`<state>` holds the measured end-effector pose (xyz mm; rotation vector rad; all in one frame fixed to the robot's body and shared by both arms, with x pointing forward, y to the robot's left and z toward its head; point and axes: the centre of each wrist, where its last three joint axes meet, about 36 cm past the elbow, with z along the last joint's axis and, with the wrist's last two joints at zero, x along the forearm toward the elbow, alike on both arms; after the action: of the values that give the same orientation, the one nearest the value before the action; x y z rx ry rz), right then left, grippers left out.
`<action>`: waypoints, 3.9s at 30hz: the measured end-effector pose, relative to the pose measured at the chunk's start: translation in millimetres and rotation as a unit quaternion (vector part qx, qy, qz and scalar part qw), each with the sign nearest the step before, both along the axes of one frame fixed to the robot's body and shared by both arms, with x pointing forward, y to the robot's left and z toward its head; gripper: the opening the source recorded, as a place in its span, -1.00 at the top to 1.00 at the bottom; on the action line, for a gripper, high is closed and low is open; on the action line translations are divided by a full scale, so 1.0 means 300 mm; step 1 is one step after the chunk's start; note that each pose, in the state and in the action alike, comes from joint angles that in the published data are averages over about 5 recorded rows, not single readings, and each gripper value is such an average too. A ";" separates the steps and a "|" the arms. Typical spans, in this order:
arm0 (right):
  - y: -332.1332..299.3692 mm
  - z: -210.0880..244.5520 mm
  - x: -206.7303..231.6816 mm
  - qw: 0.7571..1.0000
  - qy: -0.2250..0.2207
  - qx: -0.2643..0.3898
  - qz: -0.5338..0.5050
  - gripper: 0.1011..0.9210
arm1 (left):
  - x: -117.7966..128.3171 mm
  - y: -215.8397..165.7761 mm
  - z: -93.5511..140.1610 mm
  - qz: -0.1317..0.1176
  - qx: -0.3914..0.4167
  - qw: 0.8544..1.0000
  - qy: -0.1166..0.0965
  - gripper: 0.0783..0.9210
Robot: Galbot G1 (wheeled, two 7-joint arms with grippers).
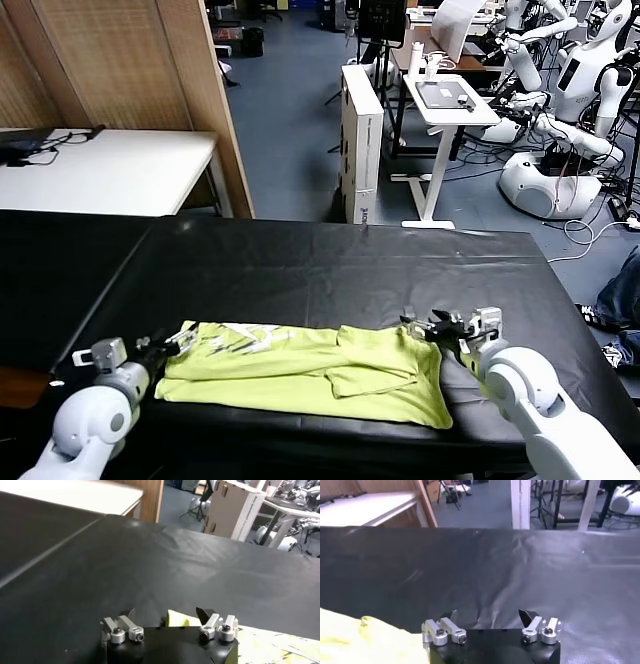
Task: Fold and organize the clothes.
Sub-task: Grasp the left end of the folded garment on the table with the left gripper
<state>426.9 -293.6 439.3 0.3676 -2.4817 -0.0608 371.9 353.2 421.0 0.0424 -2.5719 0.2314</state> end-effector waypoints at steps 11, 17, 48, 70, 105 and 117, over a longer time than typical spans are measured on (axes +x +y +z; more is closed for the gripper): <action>0.006 -0.011 -0.023 1.000 0.005 -0.003 0.003 -0.28 | 0.015 0.003 -0.013 -0.004 0.000 1.000 0.000 -0.75; 0.007 -0.011 -0.038 1.000 0.006 -0.003 0.005 0.58 | 0.013 -0.005 -0.015 -0.010 0.002 1.000 -0.001 -0.18; -0.066 0.057 -0.065 0.994 -0.107 0.029 0.015 -0.81 | -0.011 0.041 0.056 0.000 -0.004 1.000 -0.018 -0.14; -0.196 0.117 -0.288 0.990 -0.135 0.043 -0.015 -0.97 | -0.102 0.265 0.243 -0.073 -0.085 0.992 0.061 -0.97; -0.206 0.109 -0.317 0.990 -0.133 0.032 -0.022 -0.97 | -0.141 0.209 0.072 -0.073 -0.107 0.988 0.088 -0.97; -0.194 0.099 -0.315 0.990 -0.133 0.033 -0.021 -0.97 | -0.158 0.169 0.078 -0.081 -0.122 0.986 0.083 -0.96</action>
<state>332.5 -351.6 469.1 0.3722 -2.7572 -0.1193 324.4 403.8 444.4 -0.2272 -2.3487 0.4583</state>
